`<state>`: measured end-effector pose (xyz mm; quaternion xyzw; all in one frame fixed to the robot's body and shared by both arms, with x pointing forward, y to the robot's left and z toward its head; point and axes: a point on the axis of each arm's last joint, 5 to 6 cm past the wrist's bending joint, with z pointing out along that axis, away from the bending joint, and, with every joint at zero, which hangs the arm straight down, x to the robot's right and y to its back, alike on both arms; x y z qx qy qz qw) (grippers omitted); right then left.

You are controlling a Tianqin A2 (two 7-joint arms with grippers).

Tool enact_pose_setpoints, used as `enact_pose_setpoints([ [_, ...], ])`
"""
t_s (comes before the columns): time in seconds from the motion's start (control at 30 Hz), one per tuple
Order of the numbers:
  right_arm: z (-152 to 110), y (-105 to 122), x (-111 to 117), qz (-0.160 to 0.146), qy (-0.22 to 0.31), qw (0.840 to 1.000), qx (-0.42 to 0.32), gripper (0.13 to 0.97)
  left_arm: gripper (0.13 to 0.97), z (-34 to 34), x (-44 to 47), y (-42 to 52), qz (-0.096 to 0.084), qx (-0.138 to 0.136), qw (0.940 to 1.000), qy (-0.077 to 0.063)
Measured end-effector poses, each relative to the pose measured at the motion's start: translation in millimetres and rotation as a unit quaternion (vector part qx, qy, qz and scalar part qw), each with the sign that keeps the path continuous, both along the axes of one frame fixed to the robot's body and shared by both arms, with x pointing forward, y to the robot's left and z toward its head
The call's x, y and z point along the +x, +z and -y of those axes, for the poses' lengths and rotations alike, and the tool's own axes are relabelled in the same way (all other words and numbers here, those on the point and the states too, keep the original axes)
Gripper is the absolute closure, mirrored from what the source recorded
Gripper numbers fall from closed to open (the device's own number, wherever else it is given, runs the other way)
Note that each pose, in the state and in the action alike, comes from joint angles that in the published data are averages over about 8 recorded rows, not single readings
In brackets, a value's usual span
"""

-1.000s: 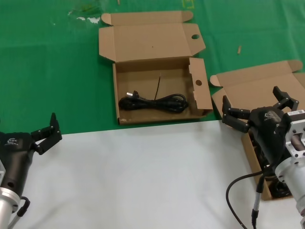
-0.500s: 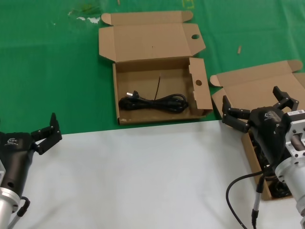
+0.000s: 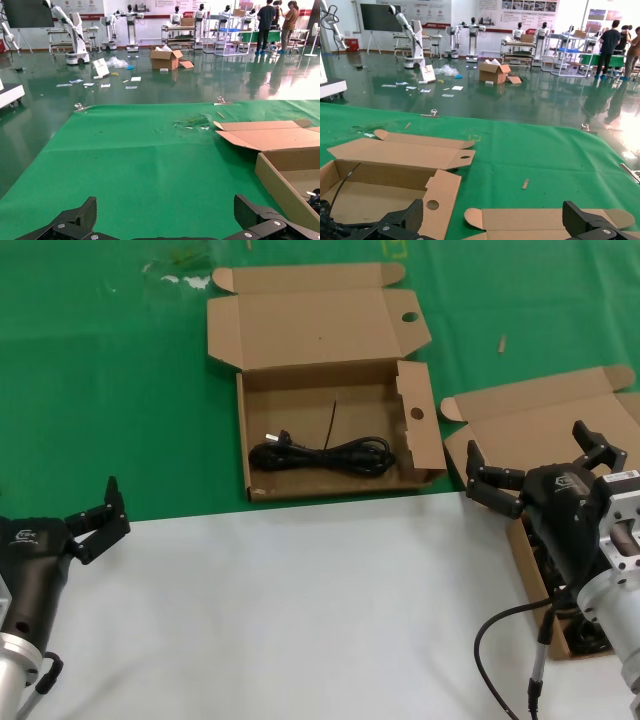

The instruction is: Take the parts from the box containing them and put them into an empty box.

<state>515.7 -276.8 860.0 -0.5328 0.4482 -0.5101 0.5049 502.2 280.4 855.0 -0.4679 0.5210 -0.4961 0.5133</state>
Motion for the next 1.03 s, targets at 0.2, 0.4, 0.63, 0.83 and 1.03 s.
enact_pose_setpoints([
  [0.2,0.0,0.0,0.0,0.000,0.000,1.000,0.000,0.130,0.132,0.0,0.0,0.0,0.000,0.000,1.0000,0.000],
  [0.4,0.0,0.0,0.0,0.000,0.000,1.000,0.000,0.130,0.132,0.0,0.0,0.0,0.000,0.000,1.0000,0.000],
  [0.63,0.0,0.0,0.0,0.000,0.000,1.000,0.000,0.130,0.132,0.0,0.0,0.0,0.000,0.000,1.0000,0.000],
  [0.83,0.0,0.0,0.0,0.000,0.000,1.000,0.000,0.130,0.132,0.0,0.0,0.0,0.000,0.000,1.0000,0.000],
  [1.03,0.0,0.0,0.0,0.000,0.000,1.000,0.000,0.130,0.132,0.0,0.0,0.0,0.000,0.000,1.0000,0.000],
])
